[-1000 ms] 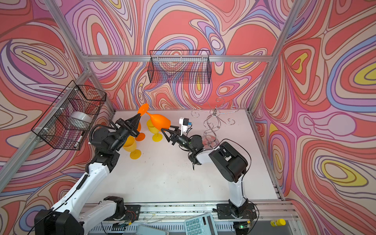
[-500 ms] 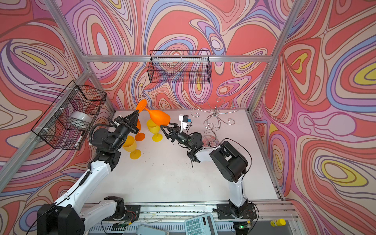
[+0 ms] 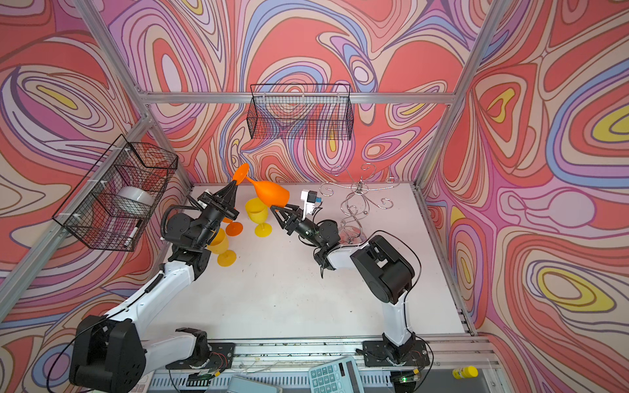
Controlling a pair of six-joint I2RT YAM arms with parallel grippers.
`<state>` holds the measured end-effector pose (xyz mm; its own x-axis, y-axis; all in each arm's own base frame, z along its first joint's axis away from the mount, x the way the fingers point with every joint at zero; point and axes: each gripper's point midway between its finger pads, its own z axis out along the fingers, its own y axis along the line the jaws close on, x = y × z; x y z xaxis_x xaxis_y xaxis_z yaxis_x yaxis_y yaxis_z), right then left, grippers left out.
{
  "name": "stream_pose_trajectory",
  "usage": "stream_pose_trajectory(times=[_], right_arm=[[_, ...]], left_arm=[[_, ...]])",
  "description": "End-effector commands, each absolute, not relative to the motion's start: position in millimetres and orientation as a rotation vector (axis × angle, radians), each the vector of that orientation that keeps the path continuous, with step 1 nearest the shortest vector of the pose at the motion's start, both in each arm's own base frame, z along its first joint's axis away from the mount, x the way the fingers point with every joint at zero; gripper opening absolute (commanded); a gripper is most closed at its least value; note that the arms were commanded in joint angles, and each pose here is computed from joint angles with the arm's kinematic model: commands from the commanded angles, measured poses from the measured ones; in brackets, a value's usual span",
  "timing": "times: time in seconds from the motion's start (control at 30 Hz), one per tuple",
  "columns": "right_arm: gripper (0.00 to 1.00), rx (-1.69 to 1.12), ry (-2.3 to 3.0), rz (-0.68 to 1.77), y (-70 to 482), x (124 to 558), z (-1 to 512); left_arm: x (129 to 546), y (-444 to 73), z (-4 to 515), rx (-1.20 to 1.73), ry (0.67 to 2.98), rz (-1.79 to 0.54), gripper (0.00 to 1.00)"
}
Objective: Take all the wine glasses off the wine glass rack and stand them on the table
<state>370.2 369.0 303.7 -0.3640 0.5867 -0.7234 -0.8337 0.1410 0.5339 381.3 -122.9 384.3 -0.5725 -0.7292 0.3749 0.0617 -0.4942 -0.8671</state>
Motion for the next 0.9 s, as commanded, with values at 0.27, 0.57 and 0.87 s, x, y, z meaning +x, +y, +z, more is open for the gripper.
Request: stream_pose_trajectory(times=[0.27,0.57,0.87], right_arm=[[0.29,-0.325,1.108,1.551,372,364,333],[0.21,-0.321,1.094,1.544,369,364,339],[0.0,-0.314,1.092,1.552,365,362,343]], left_arm=[[390,-131,392,-1.288,1.037,-2.431,0.04],[390,-131,400,-1.259,1.04,-2.422,0.22],[387,-133,412,-1.174,1.087,-2.383,0.46]])
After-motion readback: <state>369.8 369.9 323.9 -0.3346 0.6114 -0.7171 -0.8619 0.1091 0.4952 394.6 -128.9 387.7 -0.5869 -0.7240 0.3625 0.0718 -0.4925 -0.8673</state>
